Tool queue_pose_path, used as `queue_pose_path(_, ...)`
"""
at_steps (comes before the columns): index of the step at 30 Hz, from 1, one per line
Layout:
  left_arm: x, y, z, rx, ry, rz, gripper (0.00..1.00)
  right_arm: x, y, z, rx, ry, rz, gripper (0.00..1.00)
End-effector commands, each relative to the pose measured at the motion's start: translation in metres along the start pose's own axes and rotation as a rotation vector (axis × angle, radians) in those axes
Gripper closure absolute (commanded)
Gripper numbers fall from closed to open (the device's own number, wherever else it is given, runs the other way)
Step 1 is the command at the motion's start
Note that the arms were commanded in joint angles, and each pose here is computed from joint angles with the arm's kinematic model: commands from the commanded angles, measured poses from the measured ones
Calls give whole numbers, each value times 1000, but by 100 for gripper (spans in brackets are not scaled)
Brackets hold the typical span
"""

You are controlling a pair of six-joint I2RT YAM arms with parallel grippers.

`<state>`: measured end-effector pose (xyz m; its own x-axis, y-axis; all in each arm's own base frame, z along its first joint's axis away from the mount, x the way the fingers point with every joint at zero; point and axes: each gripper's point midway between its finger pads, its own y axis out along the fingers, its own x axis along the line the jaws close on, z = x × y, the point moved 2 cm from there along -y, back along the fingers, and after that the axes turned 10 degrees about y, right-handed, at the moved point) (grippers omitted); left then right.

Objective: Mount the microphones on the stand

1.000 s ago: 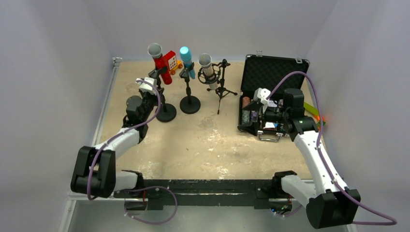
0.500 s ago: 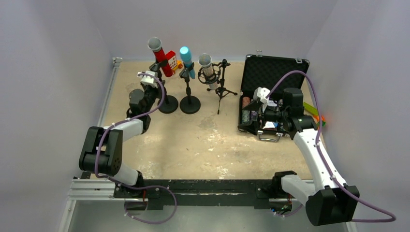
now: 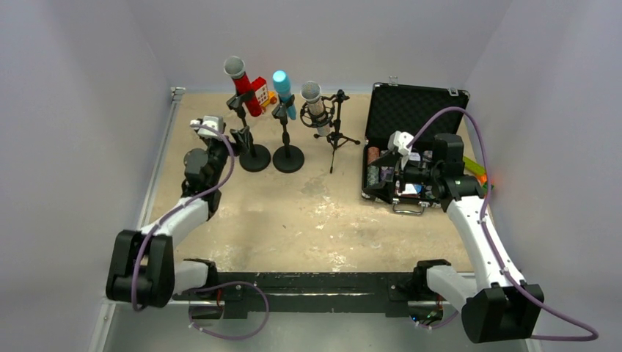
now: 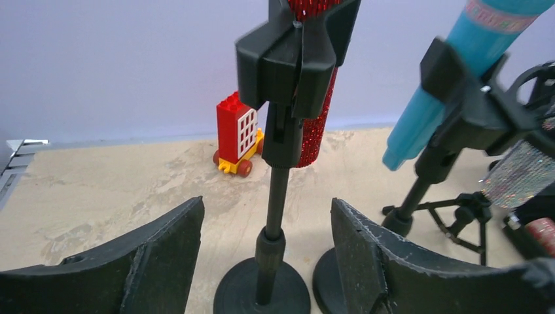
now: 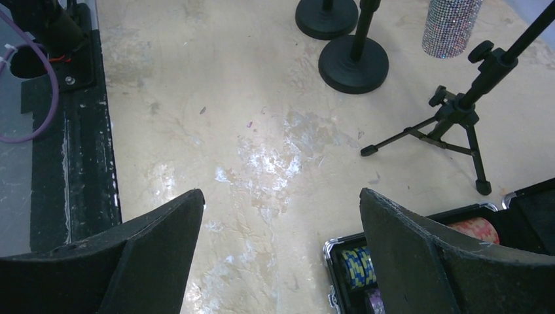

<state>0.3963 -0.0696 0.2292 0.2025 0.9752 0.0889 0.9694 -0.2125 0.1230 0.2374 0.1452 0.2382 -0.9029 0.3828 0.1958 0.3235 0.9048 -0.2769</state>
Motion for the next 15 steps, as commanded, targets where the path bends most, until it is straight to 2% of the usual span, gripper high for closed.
queue_pose_path(1, 3, -34, -24, -4, -133, -54, 21, 4, -11, -14, -39, -48, 10, 8)
queue_pose_path(5, -10, -75, -36, 104, -262, -20, 1, 2, -26, -30, -76, -62, 95, 8)
queue_pose_path(9, -32, -120, -74, 185, -323, 93, 1, -11, -50, -58, -165, 9, 325, 2)
queue_pose_path(12, -40, -153, -106, 224, -332, 145, 1, -8, -69, -76, -164, 55, 438, 1)
queue_pose_path(15, -45, -178, -127, 235, -332, 172, 1, -14, -99, -105, -309, 214, 673, 1)
